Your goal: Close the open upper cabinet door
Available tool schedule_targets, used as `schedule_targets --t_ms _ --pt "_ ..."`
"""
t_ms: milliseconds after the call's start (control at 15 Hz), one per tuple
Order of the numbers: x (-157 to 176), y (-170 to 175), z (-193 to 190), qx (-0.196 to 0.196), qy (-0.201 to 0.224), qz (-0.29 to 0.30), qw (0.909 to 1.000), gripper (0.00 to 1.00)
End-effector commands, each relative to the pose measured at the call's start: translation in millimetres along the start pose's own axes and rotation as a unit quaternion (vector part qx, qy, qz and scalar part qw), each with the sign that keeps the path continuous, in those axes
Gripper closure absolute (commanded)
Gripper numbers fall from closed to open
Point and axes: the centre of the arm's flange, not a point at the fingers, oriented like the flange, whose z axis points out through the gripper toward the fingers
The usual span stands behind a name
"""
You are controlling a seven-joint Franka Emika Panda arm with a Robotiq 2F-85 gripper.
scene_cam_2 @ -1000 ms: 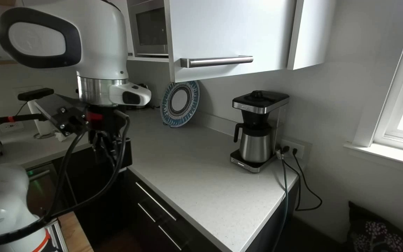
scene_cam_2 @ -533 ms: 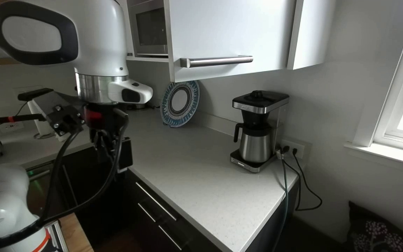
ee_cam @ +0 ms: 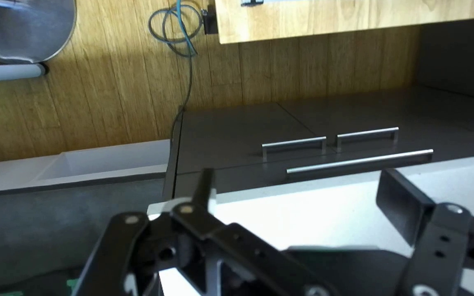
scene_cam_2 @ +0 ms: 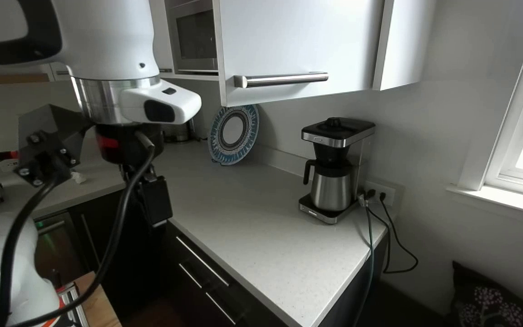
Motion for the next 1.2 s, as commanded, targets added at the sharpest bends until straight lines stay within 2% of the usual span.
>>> schedule_targets --t_ms 0,400,733,1133 --pt "10.0 32.6 -31.3 0.043 0.038 0.023 0.9981 0.0" --pt "20.0 63.5 -69.7 0.078 0.101 0.063 0.9898 0.0" --pt "14.1 96.1 -85.8 0.069 0.104 0.09 0.9881 0.0" --pt "10.1 128.8 -97.9 0.101 0.143 0.12 0.9773 0.0"
